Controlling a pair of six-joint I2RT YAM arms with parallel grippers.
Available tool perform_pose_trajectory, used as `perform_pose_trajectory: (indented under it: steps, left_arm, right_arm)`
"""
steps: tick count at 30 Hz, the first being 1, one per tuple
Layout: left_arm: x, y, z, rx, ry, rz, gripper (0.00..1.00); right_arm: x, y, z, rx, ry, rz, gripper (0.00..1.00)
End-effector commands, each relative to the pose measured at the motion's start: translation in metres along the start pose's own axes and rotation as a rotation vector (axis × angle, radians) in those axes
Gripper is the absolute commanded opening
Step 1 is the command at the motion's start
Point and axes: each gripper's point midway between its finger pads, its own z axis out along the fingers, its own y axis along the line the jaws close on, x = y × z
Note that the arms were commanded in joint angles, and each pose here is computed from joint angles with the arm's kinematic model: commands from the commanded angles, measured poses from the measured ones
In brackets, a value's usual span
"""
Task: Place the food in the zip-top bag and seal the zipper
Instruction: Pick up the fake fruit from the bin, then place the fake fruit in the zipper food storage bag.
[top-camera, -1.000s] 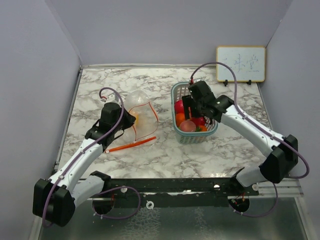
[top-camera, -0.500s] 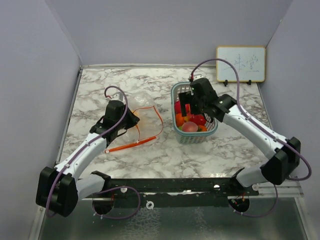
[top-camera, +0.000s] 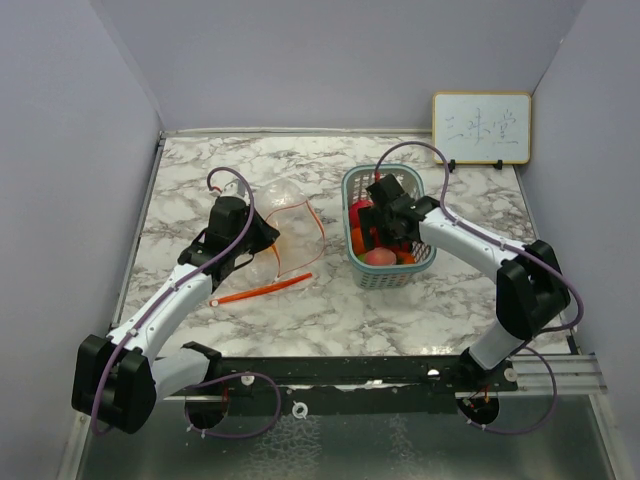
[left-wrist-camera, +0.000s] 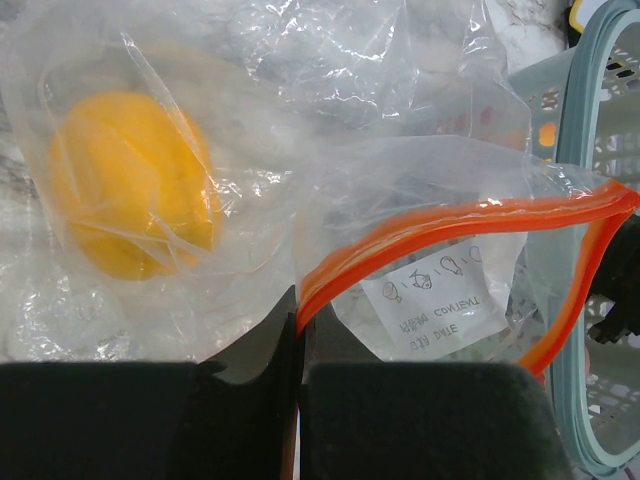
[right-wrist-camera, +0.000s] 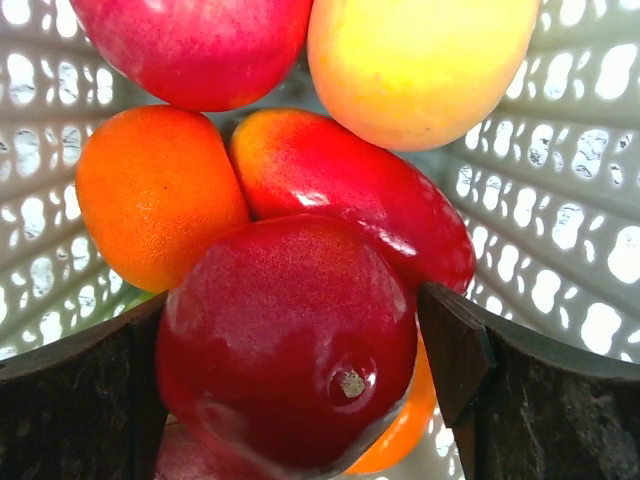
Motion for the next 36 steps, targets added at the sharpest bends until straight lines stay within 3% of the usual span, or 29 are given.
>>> perform_pose_trajectory:
  steps: [1,5,8,15,21,28,36]
  left_arm:
    - [-0.003,-0.007,-0.004,0.033,-0.002,0.009,0.0]
    - [-0.002,-0.007,-0.004,0.03,0.0,0.0,0.0]
    - [-0.001,-0.007,-0.003,0.033,0.001,-0.005,0.0]
    - [-0.003,-0.013,0.0,0.05,0.008,-0.023,0.0]
    - [-0.008,-0.025,-0.001,0.08,0.019,-0.031,0.0]
    - [-0.01,-0.044,-0.01,0.152,0.038,-0.064,0.0]
    - [-0.014,-0.067,-0.037,0.245,0.044,-0.097,0.0]
  right_arm:
    - [0.003,0.006,0.009,-0.032,-0.011,0.006,0.85]
    - [-0.022,0.001,-0.02,-0.042,-0.104,0.025,0.69]
    - [-0.044,0.001,-0.052,-0.087,-0.185,0.024,0.64]
    - [-0.083,0.059,-0.158,-0.552,-0.395,-0.044,0.61]
    - [-0.074,0.147,-0.229,-0.994,-0.483,-0.169,0.6]
    - [-0.076,0.196,-0.196,-1.072,-0.449,-0.145,0.61]
    - [-0.111,0.194,-0.141,-0.83,-0.45,-0.085,0.66]
